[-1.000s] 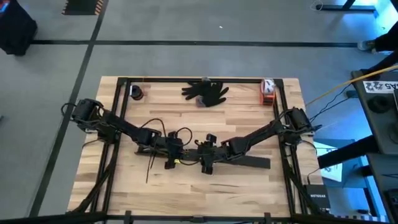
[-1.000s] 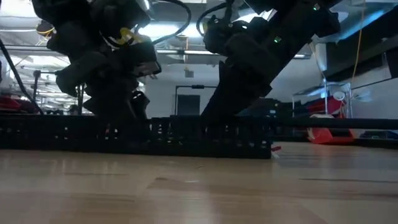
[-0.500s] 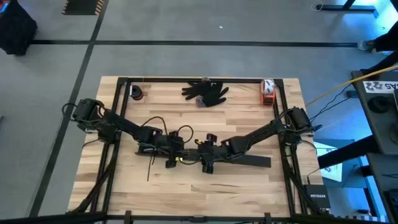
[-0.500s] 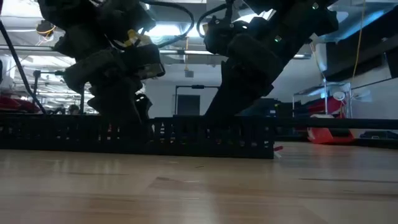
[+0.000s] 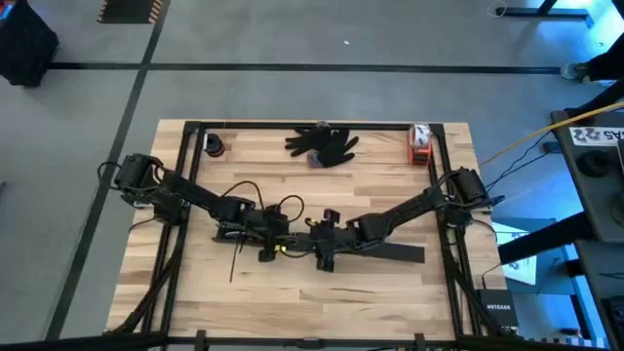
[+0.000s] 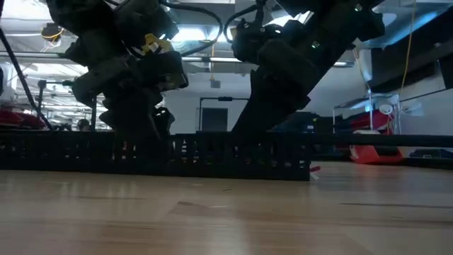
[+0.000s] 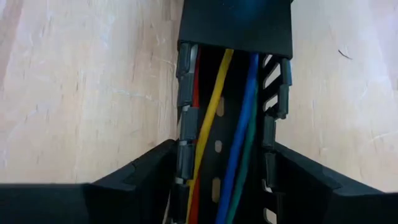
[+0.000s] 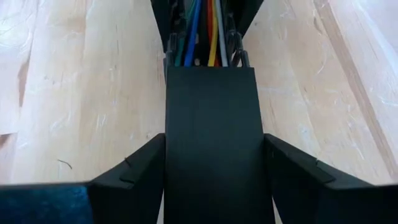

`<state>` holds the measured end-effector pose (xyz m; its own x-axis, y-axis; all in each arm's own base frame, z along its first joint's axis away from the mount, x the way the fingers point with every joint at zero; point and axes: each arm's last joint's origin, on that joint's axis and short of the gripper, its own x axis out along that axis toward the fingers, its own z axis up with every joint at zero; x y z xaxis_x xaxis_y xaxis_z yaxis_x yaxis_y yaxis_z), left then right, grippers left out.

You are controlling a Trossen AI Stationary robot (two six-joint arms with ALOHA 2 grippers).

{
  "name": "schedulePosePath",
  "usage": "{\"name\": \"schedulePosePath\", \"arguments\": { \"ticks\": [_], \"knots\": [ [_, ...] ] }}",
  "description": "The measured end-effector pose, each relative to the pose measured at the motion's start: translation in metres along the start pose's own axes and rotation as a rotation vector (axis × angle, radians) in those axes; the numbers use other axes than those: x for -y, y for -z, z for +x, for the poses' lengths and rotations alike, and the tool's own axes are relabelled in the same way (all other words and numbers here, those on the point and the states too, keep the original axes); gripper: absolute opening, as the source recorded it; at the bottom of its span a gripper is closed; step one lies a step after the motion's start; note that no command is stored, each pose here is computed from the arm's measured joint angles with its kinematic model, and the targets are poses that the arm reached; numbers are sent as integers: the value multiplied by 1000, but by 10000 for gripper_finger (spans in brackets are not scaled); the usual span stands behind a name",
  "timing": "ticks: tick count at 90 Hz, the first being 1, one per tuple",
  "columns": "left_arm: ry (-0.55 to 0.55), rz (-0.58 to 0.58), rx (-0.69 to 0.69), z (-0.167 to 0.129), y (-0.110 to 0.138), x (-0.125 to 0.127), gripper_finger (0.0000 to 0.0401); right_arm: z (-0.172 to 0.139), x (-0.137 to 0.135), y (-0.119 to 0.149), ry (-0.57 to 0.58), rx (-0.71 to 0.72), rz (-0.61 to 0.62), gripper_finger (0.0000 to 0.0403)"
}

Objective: Ziptie cables
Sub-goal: Close the cable duct

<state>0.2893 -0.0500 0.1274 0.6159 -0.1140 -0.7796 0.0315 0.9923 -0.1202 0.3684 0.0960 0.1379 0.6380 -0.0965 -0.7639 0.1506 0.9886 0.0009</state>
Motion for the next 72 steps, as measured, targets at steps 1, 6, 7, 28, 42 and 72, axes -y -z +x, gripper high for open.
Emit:
{"name": "schedulePosePath", "arguments": {
  "ticks": [1,6,7,28,42,72],
  "knots": [
    [0,-2,0,0,0,0,224,0,0,0,0,0,0,225],
    [0,-18,0,0,0,0,224,0,0,0,0,0,-1,225],
    [0,-20,0,0,0,0,224,0,0,0,0,-1,-1,225],
    [-3,-9,-1,0,0,0,224,0,1,0,1,1,-9,225],
    [-21,16,1,0,1,-1,224,0,0,0,-1,6,-20,225],
    [-39,-13,11,0,0,-1,224,1,0,-1,-2,11,-24,225]
  ]
}}
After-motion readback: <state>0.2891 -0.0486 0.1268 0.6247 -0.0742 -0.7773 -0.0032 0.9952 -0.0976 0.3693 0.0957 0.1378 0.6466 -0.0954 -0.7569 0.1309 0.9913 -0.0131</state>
